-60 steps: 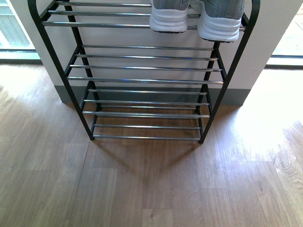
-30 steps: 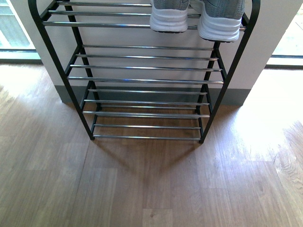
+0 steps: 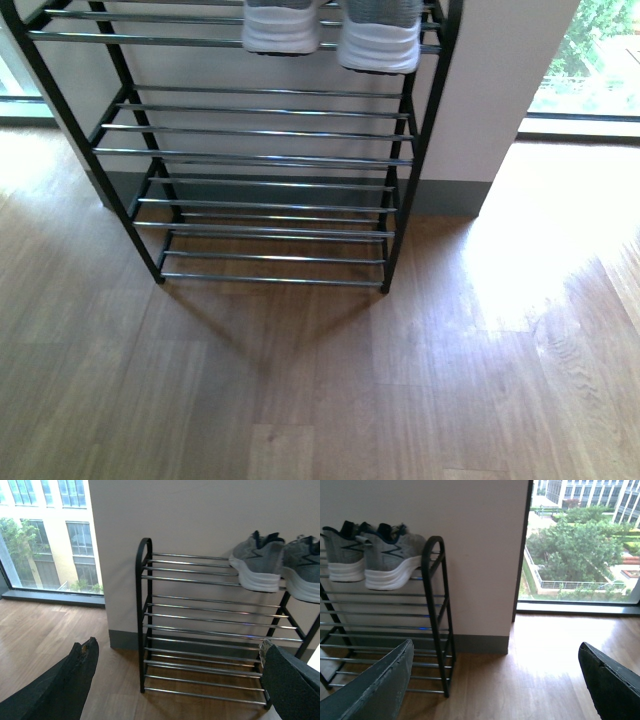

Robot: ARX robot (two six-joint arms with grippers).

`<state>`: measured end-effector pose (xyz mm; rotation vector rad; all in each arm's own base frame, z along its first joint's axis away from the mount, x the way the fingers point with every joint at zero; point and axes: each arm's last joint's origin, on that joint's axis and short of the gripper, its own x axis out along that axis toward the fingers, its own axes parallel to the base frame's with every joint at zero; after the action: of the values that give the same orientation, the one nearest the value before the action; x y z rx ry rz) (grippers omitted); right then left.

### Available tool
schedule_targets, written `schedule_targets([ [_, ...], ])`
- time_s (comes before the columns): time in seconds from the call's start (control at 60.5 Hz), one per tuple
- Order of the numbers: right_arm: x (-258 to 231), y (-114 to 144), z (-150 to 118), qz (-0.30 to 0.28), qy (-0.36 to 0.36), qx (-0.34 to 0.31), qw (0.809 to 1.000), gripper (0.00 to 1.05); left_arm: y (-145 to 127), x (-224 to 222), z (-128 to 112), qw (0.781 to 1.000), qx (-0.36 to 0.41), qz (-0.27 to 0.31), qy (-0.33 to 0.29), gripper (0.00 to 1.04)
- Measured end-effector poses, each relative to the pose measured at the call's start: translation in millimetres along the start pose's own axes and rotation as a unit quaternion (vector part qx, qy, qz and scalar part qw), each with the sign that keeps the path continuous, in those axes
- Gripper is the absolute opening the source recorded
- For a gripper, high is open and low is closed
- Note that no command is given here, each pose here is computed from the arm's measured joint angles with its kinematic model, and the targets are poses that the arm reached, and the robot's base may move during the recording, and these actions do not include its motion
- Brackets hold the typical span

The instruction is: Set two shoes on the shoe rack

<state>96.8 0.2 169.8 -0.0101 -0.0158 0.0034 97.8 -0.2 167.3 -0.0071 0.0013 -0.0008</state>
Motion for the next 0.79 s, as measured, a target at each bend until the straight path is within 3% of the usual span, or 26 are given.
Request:
schedule_targets([
  [0.794, 0.0, -0.1, -0.1, -0.002, 0.0, 0.0, 1.0, 0.96, 0.0, 0.0, 0.0, 1.0, 0.001, -0.001, 0.0, 0.95],
])
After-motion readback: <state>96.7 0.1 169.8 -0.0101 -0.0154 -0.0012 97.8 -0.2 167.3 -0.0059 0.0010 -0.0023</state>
